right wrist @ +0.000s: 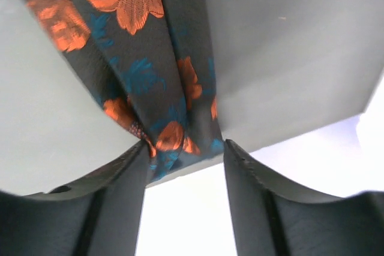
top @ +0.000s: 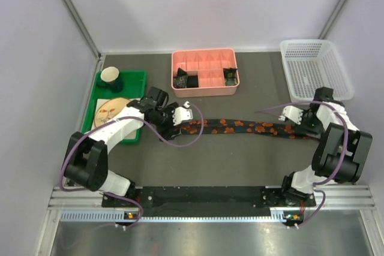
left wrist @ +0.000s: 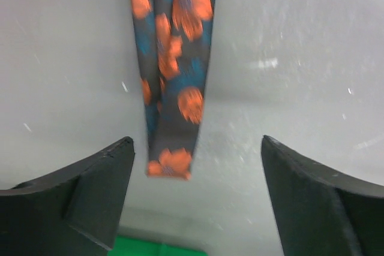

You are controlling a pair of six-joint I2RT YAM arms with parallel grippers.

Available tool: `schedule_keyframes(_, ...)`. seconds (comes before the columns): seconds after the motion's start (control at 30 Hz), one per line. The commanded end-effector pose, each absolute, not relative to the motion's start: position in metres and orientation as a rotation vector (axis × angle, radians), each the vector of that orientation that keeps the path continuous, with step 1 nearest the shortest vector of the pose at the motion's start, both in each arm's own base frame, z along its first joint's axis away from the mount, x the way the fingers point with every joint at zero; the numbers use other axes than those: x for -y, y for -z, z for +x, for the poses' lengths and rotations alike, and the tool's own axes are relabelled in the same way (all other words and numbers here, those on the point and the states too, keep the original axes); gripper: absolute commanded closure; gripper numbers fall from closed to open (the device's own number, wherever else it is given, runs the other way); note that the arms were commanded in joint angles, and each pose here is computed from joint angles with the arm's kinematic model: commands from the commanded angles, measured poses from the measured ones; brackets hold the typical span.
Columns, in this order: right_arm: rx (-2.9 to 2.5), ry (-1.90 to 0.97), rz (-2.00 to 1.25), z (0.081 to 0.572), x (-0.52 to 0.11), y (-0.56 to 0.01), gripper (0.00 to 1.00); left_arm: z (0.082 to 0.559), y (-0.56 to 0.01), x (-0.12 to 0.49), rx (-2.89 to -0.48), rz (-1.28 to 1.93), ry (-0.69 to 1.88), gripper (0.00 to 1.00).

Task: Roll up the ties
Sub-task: Flatten out the tie at the center of the board.

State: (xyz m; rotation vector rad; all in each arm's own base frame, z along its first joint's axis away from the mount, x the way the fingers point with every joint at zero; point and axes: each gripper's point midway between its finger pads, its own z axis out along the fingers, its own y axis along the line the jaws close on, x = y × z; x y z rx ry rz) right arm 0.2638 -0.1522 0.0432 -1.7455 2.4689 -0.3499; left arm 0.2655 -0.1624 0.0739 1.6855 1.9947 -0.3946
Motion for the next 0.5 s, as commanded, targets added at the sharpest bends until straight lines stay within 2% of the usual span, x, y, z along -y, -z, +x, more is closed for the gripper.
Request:
schedule_keyframes(0.0, -2.396, 0.237, -1.642, 0.266, 0.128, -0.087, 0.44, 0.287, -0.086, 0.2, -1.775, 1.755, 0.421, 0.15)
schedule_keyframes(0.17, -2.394, 0.04, -1.502, 0.255, 0.096, -0.115, 0.36, 0.296, -0.058, 0.202, -1.804, 1.848, 0.404, 0.2)
schedule_keyframes(0.27, -2.375, -0.033, -1.403, 0.26, 0.081, -0.133, 0.36, 0.301, -0.047, 0.201, -1.815, 1.892, 0.386, 0.27)
schedule_keyframes(0.4, -2.352, -0.087, -1.343, 0.268, 0.062, -0.147, 0.36, 0.304, -0.051, 0.202, -1.806, 1.916, 0.382, 0.48)
schedule_keyframes(0.43, -2.351, -0.099, -1.333, 0.269, 0.057, -0.148, 0.36, 0.305, -0.056, 0.203, -1.788, 1.912, 0.383, 0.59)
schedule_keyframes(0.47, -2.344, -0.109, -1.335, 0.27, 0.053, -0.148, 0.36, 0.305, -0.059, 0.203, -1.787, 1.909, 0.381, 0.65)
